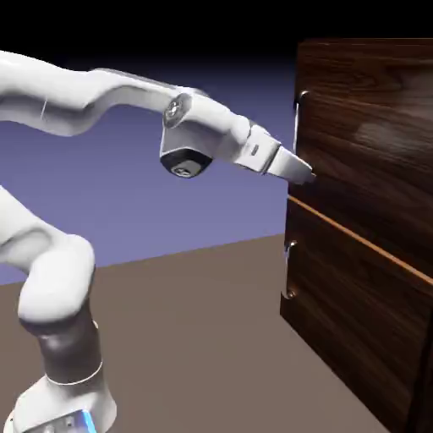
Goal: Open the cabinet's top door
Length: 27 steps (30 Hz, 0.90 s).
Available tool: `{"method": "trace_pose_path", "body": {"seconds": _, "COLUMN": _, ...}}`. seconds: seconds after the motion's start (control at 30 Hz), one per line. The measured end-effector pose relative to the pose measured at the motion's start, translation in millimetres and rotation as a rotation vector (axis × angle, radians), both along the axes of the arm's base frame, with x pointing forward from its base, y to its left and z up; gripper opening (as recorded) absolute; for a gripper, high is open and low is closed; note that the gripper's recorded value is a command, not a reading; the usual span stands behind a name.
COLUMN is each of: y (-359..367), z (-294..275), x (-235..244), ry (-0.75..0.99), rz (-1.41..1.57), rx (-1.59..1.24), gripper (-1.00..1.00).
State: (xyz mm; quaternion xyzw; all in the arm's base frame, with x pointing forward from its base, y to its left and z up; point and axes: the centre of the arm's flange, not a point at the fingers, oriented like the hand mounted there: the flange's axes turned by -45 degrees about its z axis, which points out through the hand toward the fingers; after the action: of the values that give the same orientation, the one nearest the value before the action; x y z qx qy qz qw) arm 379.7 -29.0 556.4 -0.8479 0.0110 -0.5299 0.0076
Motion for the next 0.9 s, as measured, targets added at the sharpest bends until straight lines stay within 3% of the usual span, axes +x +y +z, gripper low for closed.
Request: {"method": "trace_pose_path", "body": {"seconds": 0.9, "y": 65, "z": 15, "x": -5, "ry": -0.334, "rz": -0.017, "rx": -0.014, "gripper": 0.0}}
